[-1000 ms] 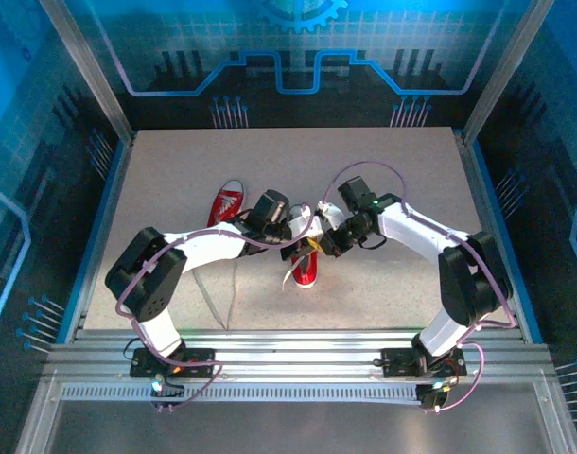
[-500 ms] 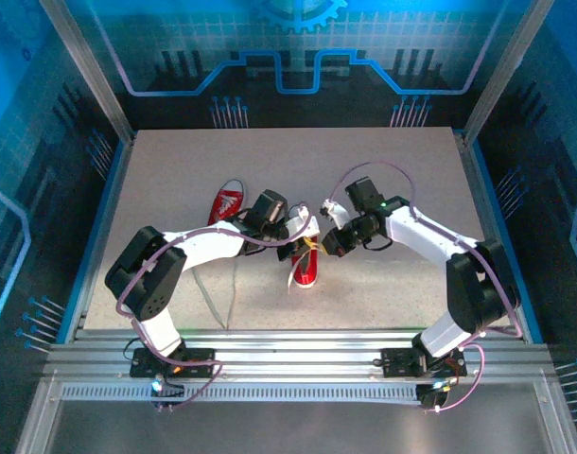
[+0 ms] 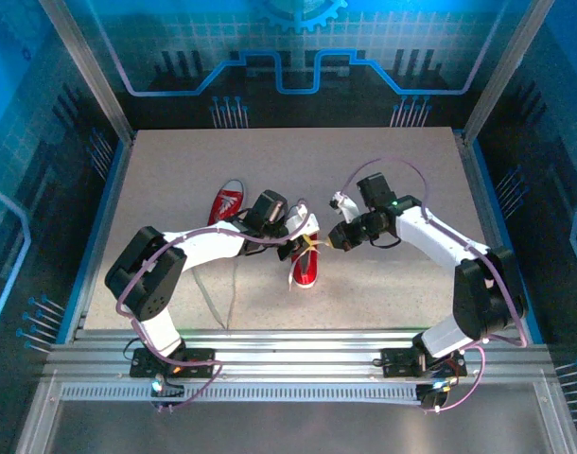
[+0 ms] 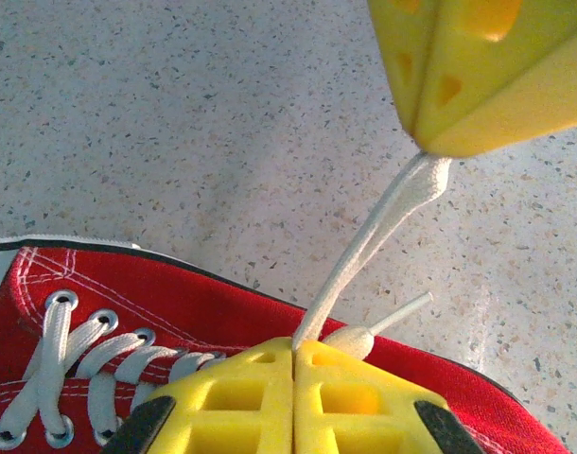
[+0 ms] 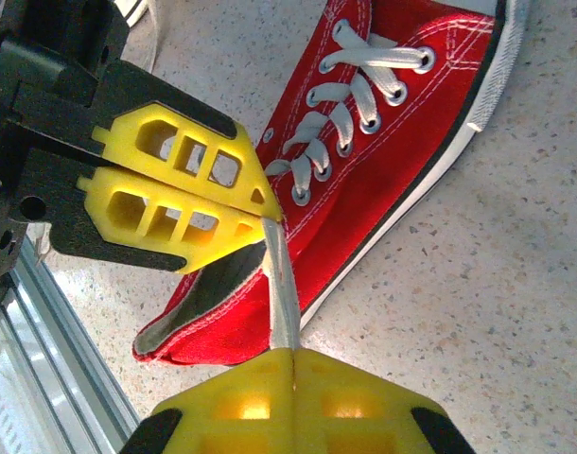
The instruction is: Tie the shoes
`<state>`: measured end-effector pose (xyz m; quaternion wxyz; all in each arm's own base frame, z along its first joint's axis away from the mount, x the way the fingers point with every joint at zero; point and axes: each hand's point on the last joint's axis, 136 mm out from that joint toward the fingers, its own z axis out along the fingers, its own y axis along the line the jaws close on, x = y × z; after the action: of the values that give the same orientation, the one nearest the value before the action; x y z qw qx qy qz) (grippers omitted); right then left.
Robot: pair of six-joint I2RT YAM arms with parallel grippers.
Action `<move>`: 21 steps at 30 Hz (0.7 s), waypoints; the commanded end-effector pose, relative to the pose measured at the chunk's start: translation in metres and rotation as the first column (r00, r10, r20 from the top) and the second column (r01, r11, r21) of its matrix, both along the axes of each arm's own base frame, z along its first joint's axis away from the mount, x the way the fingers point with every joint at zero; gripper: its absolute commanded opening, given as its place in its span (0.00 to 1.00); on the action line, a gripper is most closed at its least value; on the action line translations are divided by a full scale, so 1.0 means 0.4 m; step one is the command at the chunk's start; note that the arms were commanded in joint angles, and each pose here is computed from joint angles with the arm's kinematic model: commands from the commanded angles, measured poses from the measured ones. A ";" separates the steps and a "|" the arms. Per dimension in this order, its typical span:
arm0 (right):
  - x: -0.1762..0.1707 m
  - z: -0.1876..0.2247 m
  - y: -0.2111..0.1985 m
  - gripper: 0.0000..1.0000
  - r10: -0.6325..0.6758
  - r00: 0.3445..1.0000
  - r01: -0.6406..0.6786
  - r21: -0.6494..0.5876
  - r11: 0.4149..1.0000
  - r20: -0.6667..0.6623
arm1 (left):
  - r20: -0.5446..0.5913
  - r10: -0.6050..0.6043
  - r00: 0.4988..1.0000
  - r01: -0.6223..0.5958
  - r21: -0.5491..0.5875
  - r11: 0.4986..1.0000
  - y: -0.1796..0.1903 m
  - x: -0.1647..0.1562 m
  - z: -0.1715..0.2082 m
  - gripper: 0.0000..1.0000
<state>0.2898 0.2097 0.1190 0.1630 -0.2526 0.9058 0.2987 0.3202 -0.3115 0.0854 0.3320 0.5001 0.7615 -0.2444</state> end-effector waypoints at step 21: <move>-0.030 0.001 0.040 0.35 -0.019 1.000 0.018 0.109 0.994 0.002 | -0.037 0.115 0.993 -0.118 -0.114 0.986 0.033 -0.011 0.086 0.43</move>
<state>0.2820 0.2111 0.1221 0.1854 -0.2299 0.8971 0.3287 0.3144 -0.2979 0.0896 0.3296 0.4561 0.7885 -0.2483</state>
